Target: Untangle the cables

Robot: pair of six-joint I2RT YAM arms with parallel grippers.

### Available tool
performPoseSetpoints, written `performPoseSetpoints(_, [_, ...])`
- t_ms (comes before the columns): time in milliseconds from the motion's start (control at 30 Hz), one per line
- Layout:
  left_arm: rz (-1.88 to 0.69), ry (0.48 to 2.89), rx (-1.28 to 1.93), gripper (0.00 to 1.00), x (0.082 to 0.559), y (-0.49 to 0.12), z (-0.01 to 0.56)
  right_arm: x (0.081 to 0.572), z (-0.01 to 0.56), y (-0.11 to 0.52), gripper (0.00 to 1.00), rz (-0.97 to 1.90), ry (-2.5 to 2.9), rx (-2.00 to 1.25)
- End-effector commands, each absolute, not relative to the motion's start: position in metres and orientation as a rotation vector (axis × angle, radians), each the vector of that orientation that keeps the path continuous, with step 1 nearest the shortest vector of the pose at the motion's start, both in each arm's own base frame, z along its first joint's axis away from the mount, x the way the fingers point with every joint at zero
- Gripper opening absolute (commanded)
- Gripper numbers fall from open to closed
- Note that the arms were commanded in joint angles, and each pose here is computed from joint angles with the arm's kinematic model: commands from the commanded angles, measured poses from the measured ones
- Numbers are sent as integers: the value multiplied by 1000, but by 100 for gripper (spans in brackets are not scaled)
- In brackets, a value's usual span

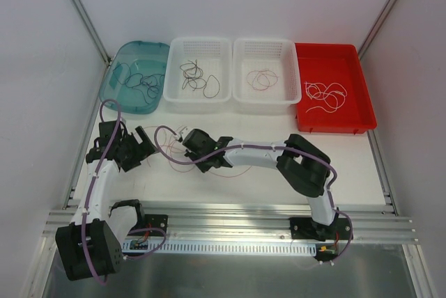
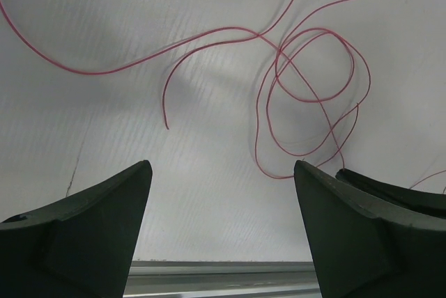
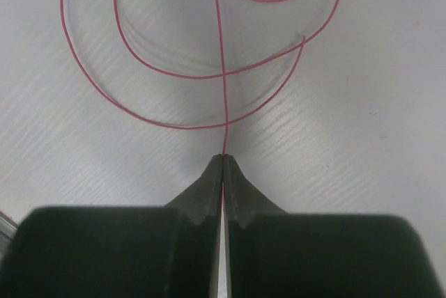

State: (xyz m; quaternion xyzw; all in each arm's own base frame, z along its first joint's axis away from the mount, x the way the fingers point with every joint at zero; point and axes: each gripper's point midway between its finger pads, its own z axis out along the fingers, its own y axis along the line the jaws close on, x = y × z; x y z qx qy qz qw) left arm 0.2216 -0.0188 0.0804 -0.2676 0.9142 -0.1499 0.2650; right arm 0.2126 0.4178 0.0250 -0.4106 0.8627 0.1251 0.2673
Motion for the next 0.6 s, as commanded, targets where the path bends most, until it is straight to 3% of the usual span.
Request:
performPoseSetpoints(0, [-474,2462,-683,84,223,-30,83,234,110,427,1,402,2169,-961])
performPoseSetpoints(267, [-524,2516,-620,81,215,-58,78,265,247,400,1,458,1964,-755])
performPoseSetpoints(567, [-533,2553,-616,78,212,-80,72,264,378,333,1,511,1712,-555])
